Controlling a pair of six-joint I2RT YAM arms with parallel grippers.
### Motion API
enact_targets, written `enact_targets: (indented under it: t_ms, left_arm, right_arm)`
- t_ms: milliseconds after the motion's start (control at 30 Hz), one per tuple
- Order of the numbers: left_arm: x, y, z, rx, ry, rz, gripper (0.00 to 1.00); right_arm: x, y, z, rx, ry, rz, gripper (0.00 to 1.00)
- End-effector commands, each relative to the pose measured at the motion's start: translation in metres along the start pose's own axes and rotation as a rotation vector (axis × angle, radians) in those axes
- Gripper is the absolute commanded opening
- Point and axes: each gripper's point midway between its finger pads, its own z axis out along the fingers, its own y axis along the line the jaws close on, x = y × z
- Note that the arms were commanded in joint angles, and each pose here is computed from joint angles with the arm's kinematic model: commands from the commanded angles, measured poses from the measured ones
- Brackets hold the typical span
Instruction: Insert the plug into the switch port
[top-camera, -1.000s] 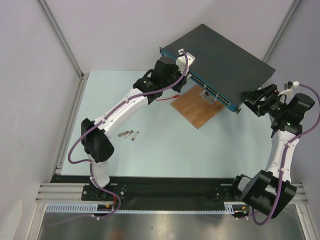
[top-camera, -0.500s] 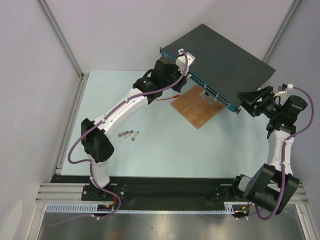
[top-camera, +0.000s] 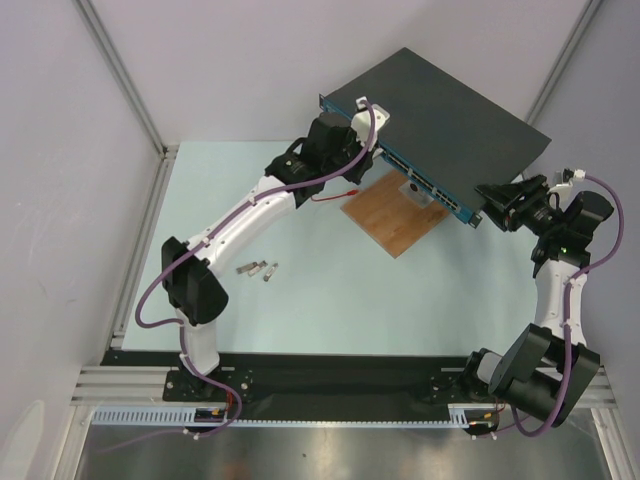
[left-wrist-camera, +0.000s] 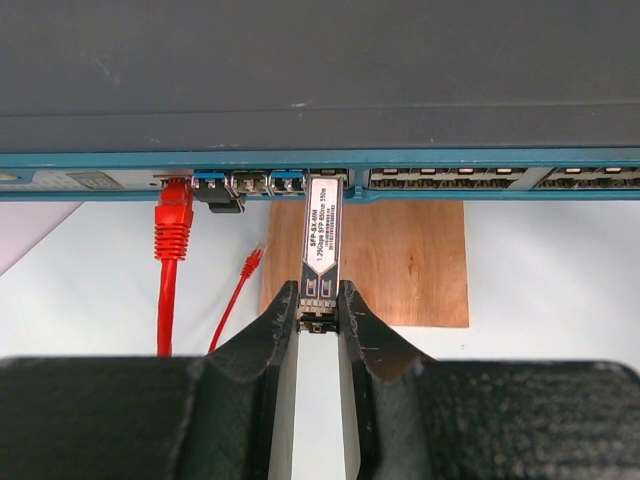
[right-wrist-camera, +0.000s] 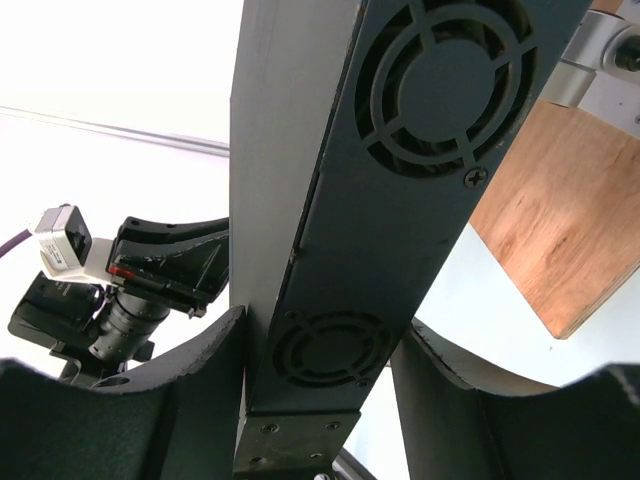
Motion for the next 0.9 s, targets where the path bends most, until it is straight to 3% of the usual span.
enact_targets:
  t_ms: [0,867]
  left_arm:
    - [-0.036,0.013,-0.014,-0.034,-0.089,-0.009,0.0]
    - [-0.029,0.012,0.007,-0.041,-0.061,0.006,0.0]
  right_arm:
    - [0.001,0.006,0.007,-0.029,-0.002,-0.14,0.0]
    - [0.007,0.013,0.008,-0.042,0.015,-0.173,0.0]
